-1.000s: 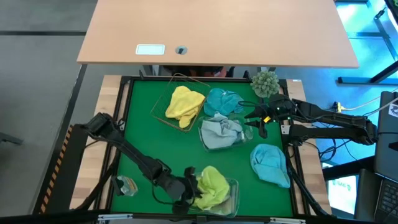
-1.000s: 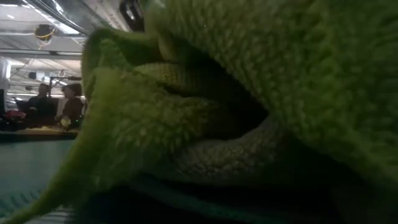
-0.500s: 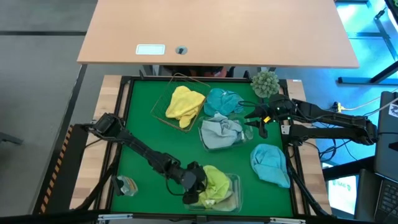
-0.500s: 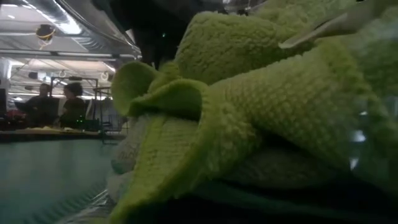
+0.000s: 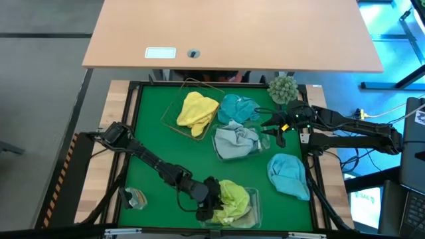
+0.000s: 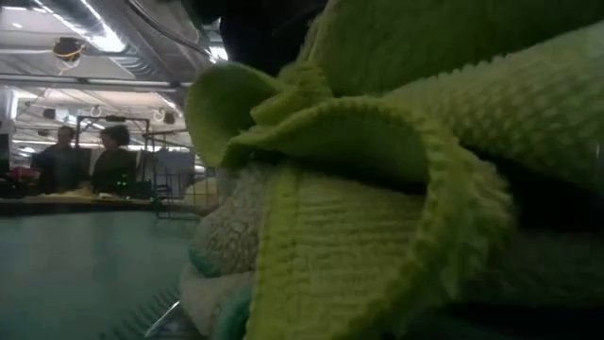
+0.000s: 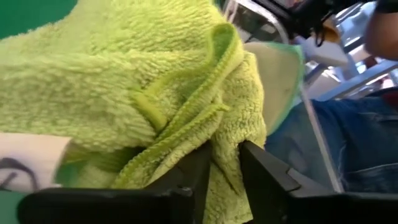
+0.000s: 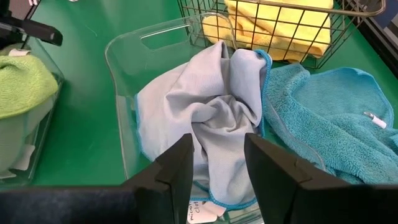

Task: Sort microfiber towel by color & place in baskets
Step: Put the light green towel into the bottom transparent bin

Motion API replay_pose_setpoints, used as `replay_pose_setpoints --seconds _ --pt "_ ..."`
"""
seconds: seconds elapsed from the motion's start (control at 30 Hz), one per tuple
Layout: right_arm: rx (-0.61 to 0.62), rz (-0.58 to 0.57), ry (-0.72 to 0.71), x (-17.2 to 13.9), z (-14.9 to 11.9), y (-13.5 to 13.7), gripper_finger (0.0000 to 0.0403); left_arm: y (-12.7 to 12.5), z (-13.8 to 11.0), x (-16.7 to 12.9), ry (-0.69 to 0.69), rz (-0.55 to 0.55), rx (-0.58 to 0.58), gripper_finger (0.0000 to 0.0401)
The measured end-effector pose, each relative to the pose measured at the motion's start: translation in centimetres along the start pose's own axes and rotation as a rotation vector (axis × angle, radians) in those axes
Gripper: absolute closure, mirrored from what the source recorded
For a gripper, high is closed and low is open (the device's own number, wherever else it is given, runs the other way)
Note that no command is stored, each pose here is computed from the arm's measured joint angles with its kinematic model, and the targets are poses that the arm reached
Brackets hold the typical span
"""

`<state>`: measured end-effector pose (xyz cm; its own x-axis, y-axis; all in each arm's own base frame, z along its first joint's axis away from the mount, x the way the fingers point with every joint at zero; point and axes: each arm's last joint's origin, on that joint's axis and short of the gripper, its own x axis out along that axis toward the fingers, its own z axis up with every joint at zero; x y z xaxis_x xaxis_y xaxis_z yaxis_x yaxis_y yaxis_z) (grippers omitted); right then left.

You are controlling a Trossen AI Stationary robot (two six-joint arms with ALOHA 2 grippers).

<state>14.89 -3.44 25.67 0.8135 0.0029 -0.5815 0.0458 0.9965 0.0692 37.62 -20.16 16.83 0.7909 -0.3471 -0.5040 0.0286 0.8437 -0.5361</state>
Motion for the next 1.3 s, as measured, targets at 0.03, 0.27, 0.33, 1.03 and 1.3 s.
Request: replay_pose_setpoints --seconds 0.03,0.27,0.33,1.03,1.3 --pt "0.0 0.0 0.0 0.0 0.0 0.0 0.0258 0.0 0.0 0.0 -0.003 -0.003 0.0 0.0308" --pt "0.0 0.0 0.0 0.0 0.0 0.0 0.0258 -0.1 0.2 0.0 0.04 -0.073 -0.009 0.0268" --pt "0.0 0.0 0.0 0.0 0.0 0.0 0.0258 0.1 0.5 -0.1 0.073 -0.12 -0.041 0.0261" --pt "0.0 0.0 0.0 0.0 0.0 0.0 0.0258 0.5 2.2 -0.2 0.098 -0.281 -0.133 0.0265" --pt "0.0 0.0 0.0 0.0 0.0 0.0 0.0258 0.3 2.3 -0.4 0.099 -0.285 -0.133 0.0265"
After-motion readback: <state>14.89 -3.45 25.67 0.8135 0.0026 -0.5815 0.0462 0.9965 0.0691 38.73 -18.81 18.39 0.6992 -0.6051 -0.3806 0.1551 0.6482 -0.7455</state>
